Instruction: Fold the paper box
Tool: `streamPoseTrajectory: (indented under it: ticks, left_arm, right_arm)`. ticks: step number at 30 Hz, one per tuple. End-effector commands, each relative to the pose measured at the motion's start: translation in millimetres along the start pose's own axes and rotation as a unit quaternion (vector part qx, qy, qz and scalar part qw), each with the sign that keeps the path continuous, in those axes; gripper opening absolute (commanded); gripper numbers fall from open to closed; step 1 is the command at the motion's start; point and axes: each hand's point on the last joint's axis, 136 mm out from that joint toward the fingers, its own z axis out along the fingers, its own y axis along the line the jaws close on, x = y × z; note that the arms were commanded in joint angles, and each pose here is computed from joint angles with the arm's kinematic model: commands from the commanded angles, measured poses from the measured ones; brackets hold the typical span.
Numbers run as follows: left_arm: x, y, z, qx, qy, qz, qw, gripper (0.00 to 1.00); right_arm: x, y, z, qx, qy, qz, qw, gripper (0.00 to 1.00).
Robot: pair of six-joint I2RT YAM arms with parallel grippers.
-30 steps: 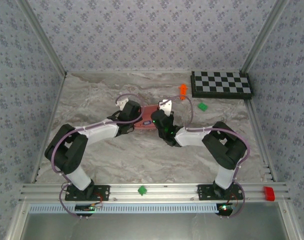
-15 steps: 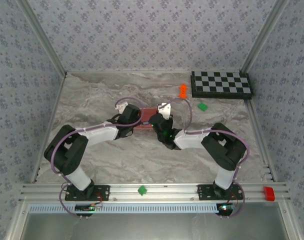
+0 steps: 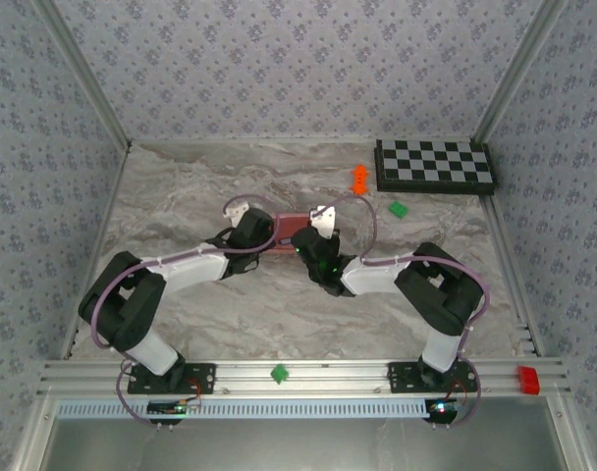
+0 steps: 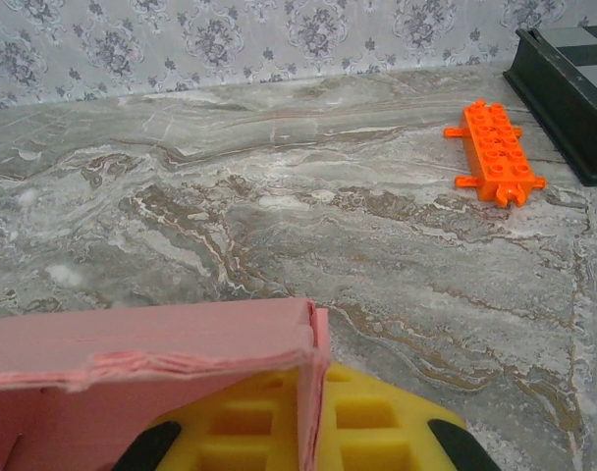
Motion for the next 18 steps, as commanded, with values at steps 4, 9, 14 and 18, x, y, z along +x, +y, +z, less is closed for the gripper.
streamPoseTrajectory:
  ticks: [4, 9, 14, 18]
  left_arm:
    - [-13, -1, -20, 0.013, -0.034, 0.018, 0.999, 0.27]
    - [-16, 6, -32, 0.014, -0.047, 0.026, 0.998, 0.29]
    - [-24, 16, -50, 0.011, -0.073, 0.033, 0.997, 0.28]
    - [-36, 25, -69, 0.007, -0.104, 0.036, 0.994, 0.28]
  right_arm:
    - [9, -12, -4, 0.022, 0.013, -0.009, 1.000, 0.08]
    - [9, -11, -4, 0.023, 0.012, -0.009, 1.000, 0.08]
    - [10, -11, -4, 0.023, 0.013, -0.010, 1.000, 0.08]
    - [10, -10, -4, 0.023, 0.013, -0.009, 1.000, 0.08]
